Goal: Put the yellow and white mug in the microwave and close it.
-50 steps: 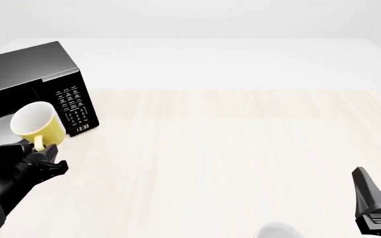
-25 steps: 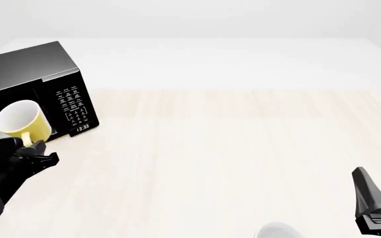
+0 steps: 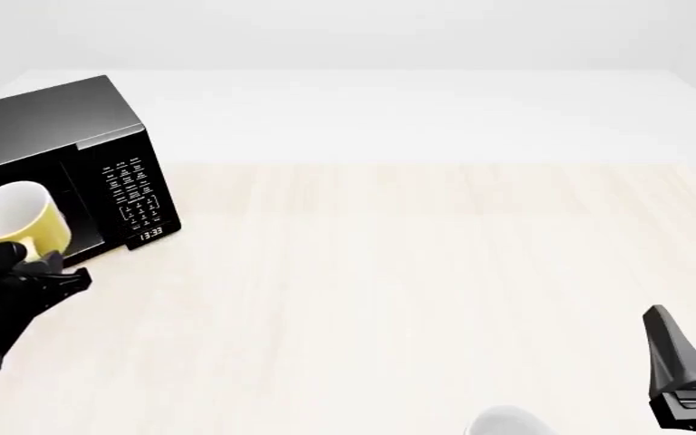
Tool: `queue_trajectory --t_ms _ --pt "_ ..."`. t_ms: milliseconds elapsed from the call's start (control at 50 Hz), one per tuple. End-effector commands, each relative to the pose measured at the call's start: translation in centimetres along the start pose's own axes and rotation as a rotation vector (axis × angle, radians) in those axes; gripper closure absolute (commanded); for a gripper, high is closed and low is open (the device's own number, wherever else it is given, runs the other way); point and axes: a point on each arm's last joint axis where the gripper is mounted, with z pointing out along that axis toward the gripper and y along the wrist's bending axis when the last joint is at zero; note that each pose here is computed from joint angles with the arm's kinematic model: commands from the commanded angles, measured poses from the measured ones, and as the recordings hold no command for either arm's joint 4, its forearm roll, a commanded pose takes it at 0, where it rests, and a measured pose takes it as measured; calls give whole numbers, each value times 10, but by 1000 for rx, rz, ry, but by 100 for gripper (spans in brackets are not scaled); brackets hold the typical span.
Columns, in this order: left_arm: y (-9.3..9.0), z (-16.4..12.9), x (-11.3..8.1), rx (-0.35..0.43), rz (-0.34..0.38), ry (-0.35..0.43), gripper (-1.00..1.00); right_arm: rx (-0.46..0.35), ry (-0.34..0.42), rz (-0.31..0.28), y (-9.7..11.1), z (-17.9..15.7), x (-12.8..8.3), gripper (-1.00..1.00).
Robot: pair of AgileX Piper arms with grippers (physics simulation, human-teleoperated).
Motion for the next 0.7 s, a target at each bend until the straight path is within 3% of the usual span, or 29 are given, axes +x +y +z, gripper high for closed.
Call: queue_trajectory --t_ms 20,700 --pt "7 9 -2 -28 -18 -10 100 0 0 0 0 0 0 -100" --pt "22 37 8 -82 11 8 100 0 -1 0 0 0 0 -100"
